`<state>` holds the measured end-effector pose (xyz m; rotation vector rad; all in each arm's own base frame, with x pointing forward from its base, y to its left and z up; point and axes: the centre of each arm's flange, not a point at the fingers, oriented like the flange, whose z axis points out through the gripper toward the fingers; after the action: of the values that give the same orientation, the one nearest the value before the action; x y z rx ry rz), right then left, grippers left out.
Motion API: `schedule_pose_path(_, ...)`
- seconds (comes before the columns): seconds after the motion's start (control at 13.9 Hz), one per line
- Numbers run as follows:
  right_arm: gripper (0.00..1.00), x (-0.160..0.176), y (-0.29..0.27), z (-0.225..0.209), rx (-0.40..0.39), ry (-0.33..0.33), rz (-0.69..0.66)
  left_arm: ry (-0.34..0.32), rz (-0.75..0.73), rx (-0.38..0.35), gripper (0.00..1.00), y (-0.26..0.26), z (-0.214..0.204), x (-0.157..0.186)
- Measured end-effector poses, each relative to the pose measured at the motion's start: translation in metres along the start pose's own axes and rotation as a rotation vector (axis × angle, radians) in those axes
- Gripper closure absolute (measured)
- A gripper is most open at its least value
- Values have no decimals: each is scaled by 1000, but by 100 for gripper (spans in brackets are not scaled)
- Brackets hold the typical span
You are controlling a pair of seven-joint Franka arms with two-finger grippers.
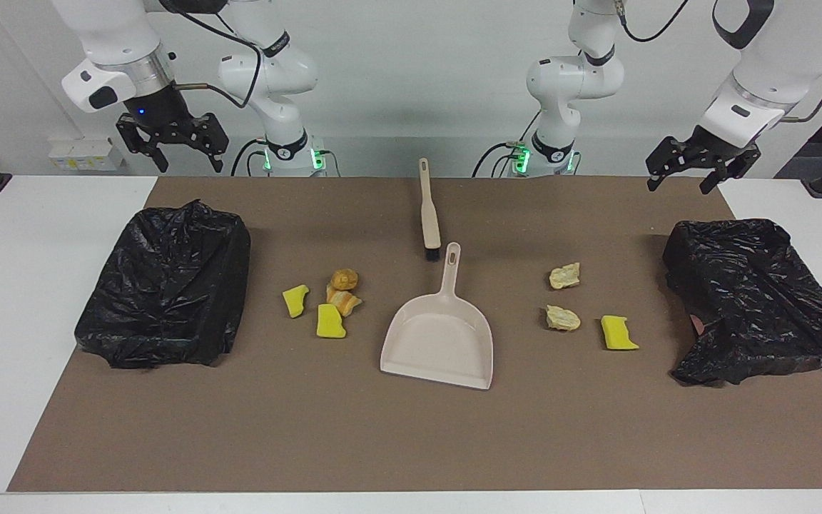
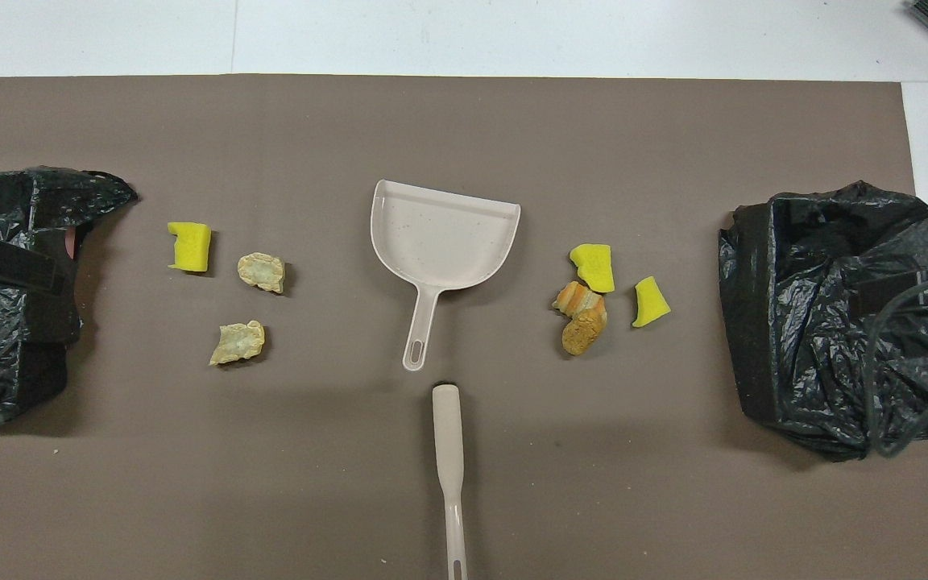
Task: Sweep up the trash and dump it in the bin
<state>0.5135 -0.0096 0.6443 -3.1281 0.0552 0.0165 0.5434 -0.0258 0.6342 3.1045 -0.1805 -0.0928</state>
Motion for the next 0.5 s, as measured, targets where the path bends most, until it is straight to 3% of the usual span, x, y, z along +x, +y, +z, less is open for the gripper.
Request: schedule_pose_path(0.5, 0, 0, 0, 0, 0, 0, 0, -7, 10, 0, 0, 6, -1, -2)
